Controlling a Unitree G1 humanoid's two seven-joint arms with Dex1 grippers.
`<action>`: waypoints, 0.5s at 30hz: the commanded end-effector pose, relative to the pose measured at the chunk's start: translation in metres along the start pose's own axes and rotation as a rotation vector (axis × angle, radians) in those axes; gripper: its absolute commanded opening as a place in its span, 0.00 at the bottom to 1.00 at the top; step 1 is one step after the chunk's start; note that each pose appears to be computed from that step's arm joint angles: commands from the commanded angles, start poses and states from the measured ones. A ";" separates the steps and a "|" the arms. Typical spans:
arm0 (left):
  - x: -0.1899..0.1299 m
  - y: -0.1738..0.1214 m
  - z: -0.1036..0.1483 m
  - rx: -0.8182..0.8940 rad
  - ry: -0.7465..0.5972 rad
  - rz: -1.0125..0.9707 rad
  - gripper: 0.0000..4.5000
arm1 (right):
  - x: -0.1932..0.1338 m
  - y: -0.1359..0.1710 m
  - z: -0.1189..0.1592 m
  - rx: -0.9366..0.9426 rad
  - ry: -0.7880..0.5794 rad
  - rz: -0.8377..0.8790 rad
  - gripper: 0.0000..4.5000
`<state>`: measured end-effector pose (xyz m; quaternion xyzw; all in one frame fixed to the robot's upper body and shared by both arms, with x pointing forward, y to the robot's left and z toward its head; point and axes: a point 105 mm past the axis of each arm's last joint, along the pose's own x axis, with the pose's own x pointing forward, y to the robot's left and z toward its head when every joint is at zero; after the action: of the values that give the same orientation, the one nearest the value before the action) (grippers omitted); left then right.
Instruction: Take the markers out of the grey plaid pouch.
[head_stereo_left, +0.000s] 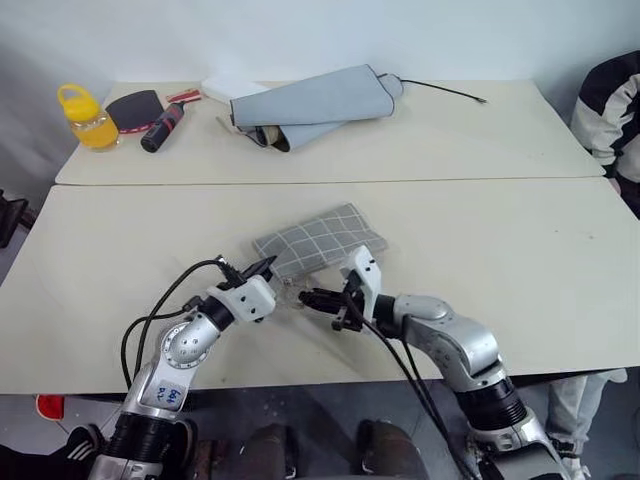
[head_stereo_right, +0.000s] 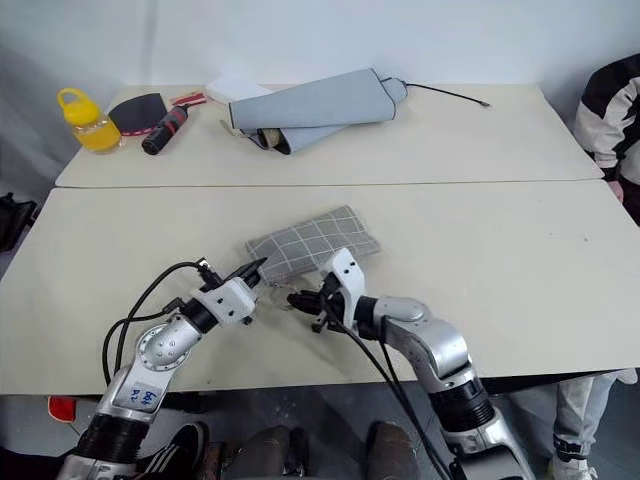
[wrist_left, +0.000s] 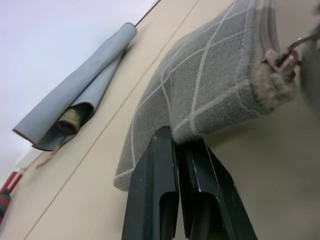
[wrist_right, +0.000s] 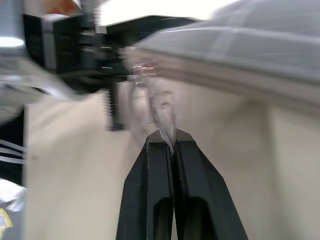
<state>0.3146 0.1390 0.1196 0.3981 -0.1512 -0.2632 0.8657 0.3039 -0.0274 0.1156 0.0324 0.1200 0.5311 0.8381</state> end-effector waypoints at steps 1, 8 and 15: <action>-0.021 0.012 -0.003 -0.043 -0.002 0.005 0.00 | -0.023 -0.026 0.018 -0.078 -0.021 -0.056 0.01; -0.048 0.025 -0.018 -0.137 0.020 -0.043 0.00 | -0.076 -0.094 0.031 -0.221 0.068 -0.224 0.01; -0.047 0.038 -0.021 -0.150 0.017 -0.048 0.00 | -0.087 -0.108 0.037 -0.263 0.064 -0.244 0.01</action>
<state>0.2998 0.1913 0.1243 0.3358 -0.1058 -0.3006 0.8864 0.3713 -0.1482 0.1327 -0.1005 0.1065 0.4361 0.8879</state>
